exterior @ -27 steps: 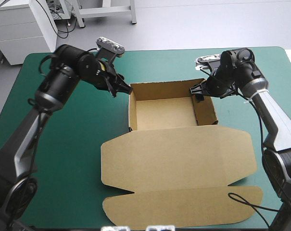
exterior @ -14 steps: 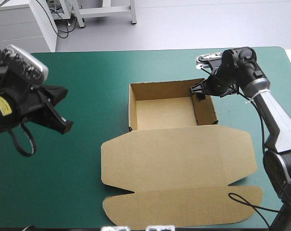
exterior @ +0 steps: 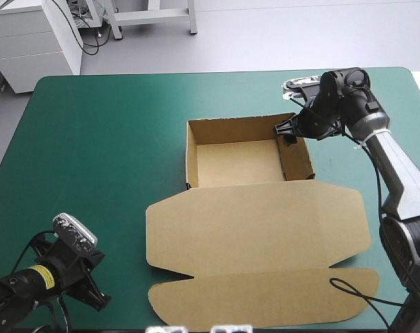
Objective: Fold the box
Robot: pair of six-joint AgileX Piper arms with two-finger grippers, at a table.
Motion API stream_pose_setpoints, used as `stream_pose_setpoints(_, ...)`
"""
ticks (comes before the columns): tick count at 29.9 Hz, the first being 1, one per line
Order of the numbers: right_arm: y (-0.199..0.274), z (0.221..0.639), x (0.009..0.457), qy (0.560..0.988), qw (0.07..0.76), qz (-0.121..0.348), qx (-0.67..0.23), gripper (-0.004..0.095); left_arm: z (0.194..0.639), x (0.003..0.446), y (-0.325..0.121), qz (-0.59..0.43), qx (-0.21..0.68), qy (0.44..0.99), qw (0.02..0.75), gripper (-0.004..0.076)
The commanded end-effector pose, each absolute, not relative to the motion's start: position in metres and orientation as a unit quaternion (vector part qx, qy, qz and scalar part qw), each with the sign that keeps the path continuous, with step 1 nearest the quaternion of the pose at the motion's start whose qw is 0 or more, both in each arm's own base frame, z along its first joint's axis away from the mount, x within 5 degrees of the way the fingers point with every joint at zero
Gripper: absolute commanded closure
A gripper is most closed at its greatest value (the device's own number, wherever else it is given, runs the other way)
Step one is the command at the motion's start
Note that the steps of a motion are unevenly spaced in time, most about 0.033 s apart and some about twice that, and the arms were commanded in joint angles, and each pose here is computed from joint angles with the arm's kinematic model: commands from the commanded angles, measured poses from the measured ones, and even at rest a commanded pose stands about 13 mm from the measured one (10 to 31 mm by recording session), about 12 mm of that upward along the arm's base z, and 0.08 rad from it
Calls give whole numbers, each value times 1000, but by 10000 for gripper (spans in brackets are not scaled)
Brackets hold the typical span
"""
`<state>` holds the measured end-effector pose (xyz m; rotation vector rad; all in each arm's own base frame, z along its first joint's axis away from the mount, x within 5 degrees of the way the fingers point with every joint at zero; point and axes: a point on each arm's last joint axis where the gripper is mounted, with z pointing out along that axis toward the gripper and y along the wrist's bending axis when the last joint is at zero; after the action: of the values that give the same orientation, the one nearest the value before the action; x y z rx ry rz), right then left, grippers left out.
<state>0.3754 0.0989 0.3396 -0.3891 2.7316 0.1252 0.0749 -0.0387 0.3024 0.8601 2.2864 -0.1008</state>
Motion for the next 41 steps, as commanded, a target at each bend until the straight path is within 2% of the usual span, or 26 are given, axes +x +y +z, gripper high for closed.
stream_pose_setpoints(1,94,369,364,962,227,48,-140,193,301,75,-43,-67,320,867,376,731)
stream_pose_setpoints(13,96,355,372,966,210,46,-142,193,289,74,-42,-67,312,878,356,731)
stream_pose_setpoints(26,101,309,395,977,151,41,-142,202,289,73,-42,-65,312,880,353,731)
stream_pose_setpoints(28,102,304,396,978,145,40,-143,253,289,73,-42,-65,312,880,353,731)
stream_pose_setpoints(30,102,301,398,978,142,39,-149,355,289,73,-42,-65,312,880,353,731)
stream_pose_setpoints(37,102,300,401,970,154,29,-185,916,288,73,-41,-64,313,880,351,731)
stream_pose_setpoints(41,94,308,406,966,178,2,-185,927,288,73,-41,-63,313,880,351,731)
